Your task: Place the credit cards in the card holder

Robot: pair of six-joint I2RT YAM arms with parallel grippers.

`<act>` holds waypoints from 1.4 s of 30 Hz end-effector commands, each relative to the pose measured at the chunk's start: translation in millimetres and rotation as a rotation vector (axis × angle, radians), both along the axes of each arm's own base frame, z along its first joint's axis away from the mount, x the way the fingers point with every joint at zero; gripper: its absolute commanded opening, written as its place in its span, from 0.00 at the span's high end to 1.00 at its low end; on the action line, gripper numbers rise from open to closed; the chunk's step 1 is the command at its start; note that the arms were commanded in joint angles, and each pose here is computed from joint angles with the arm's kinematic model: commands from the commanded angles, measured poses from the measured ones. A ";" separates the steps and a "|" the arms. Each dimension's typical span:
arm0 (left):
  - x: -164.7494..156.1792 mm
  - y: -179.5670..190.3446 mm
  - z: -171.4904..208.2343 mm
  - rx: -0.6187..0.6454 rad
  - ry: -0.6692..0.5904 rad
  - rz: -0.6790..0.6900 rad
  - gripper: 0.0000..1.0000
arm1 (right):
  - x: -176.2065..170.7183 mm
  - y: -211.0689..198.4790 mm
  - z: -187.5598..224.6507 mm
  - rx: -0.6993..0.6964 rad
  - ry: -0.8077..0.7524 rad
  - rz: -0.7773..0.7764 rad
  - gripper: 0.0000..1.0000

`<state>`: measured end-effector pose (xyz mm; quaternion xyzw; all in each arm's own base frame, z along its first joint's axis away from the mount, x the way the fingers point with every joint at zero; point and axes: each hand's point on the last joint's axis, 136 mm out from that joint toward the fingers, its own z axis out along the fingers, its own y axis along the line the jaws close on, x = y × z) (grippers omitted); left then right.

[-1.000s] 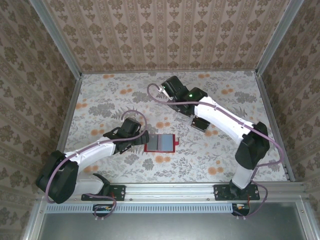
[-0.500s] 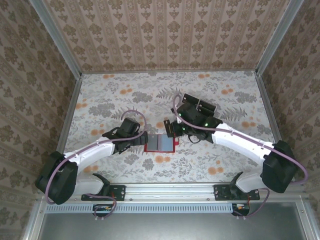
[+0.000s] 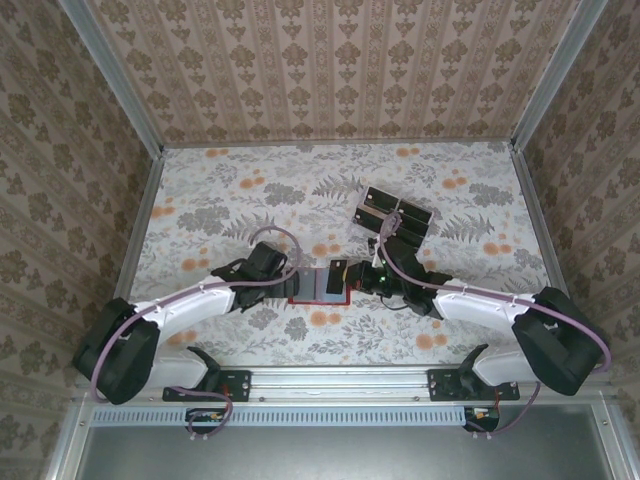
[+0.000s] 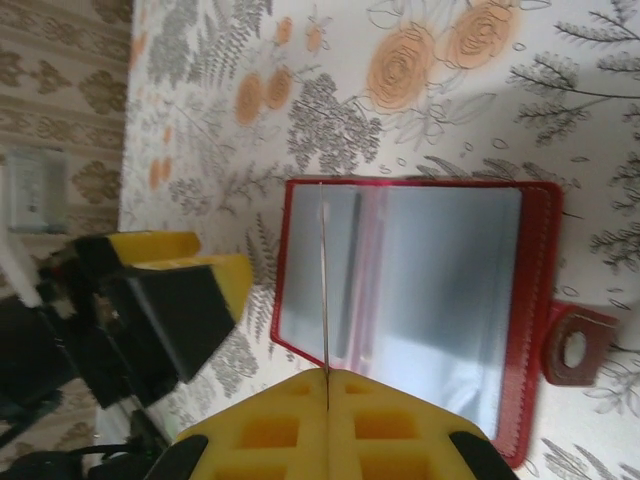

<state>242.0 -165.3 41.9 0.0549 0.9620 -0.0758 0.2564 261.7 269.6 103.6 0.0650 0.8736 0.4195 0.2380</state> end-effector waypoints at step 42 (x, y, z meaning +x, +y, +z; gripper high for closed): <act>-7.6 6.0 -20.2 0.113 0.030 0.021 0.00 | 15.7 17.6 -43.9 0.204 0.063 0.055 1.00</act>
